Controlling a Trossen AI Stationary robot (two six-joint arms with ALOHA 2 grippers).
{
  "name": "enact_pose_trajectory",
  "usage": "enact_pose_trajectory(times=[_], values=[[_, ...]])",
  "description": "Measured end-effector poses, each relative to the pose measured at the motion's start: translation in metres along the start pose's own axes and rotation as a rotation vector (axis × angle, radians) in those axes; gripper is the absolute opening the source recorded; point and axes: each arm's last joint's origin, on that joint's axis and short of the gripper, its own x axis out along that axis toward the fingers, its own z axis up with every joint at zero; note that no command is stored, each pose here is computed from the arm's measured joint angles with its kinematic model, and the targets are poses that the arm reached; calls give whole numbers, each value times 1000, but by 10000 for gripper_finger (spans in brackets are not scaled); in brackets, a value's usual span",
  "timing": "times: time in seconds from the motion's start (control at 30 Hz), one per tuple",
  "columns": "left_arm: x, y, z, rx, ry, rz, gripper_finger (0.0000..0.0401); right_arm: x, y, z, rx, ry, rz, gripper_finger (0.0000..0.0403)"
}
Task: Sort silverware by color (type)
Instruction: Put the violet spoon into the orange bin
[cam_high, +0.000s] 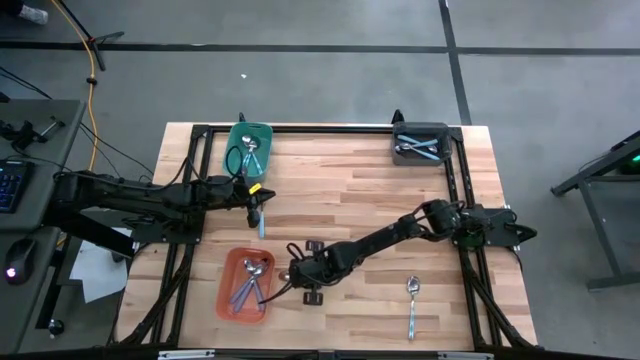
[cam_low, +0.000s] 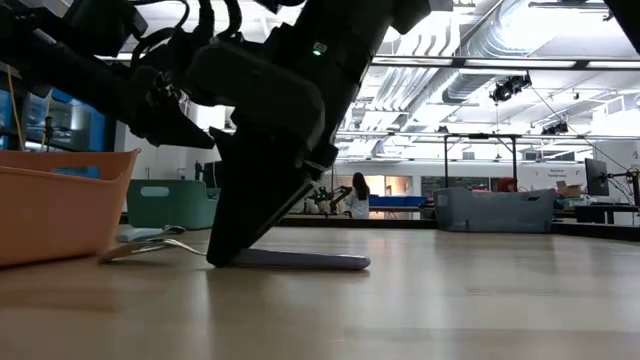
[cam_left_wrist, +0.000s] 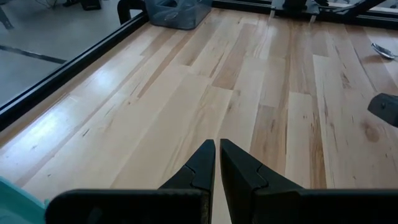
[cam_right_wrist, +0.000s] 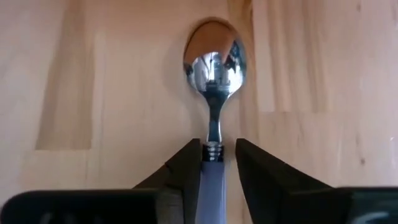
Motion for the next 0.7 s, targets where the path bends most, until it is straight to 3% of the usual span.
enact_pose_trajectory(times=[0.47,0.7], values=[[0,0,-1,2,5,1,15,14,-6,8,10,-79,35,110],[0,0,-1,3,8,1,15,18,-7,7,9,-67,46,49]])
